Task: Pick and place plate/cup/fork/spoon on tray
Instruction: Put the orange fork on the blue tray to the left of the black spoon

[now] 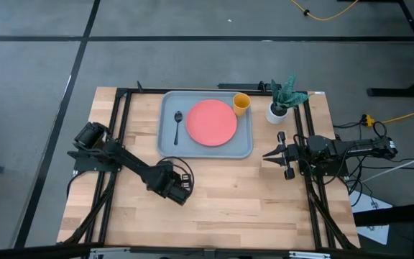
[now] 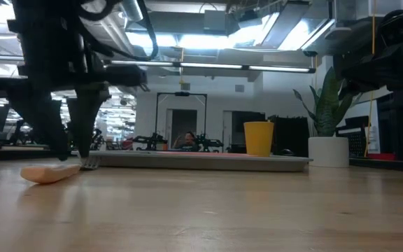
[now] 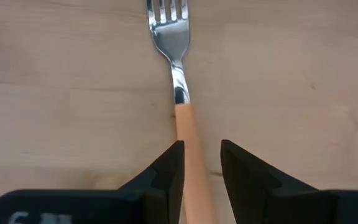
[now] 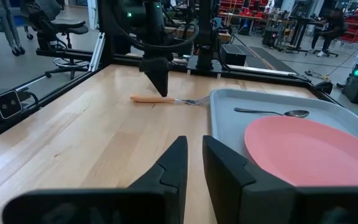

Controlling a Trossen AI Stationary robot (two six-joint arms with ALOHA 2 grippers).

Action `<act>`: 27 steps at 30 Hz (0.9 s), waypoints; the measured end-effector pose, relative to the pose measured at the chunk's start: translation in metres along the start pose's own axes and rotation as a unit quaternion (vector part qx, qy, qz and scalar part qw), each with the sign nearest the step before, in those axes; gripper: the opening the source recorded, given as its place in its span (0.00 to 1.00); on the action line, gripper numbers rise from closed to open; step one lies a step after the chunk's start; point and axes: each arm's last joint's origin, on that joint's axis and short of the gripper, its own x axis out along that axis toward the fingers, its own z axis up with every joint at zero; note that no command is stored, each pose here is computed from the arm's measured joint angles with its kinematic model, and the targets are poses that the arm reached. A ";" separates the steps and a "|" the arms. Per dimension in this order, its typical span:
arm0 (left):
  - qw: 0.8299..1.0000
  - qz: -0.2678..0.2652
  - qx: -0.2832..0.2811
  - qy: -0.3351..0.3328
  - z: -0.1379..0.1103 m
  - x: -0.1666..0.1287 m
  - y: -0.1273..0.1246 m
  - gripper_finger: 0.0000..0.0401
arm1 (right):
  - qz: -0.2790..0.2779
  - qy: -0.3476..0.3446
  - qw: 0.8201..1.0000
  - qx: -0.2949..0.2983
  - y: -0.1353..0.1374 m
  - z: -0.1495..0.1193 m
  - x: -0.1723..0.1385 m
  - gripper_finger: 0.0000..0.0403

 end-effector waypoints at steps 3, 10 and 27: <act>1.000 0.005 -0.006 -0.003 0.000 0.004 -0.001 0.25 | 0.000 0.000 1.000 0.000 0.000 0.000 0.000 0.14; 0.999 0.040 -0.009 0.010 -0.001 0.020 -0.003 0.25 | 0.000 0.000 1.000 0.000 0.000 0.000 0.000 0.14; 1.000 -0.008 0.018 0.009 0.015 0.001 -0.016 0.10 | 0.000 0.000 1.000 0.000 0.000 0.000 0.000 0.14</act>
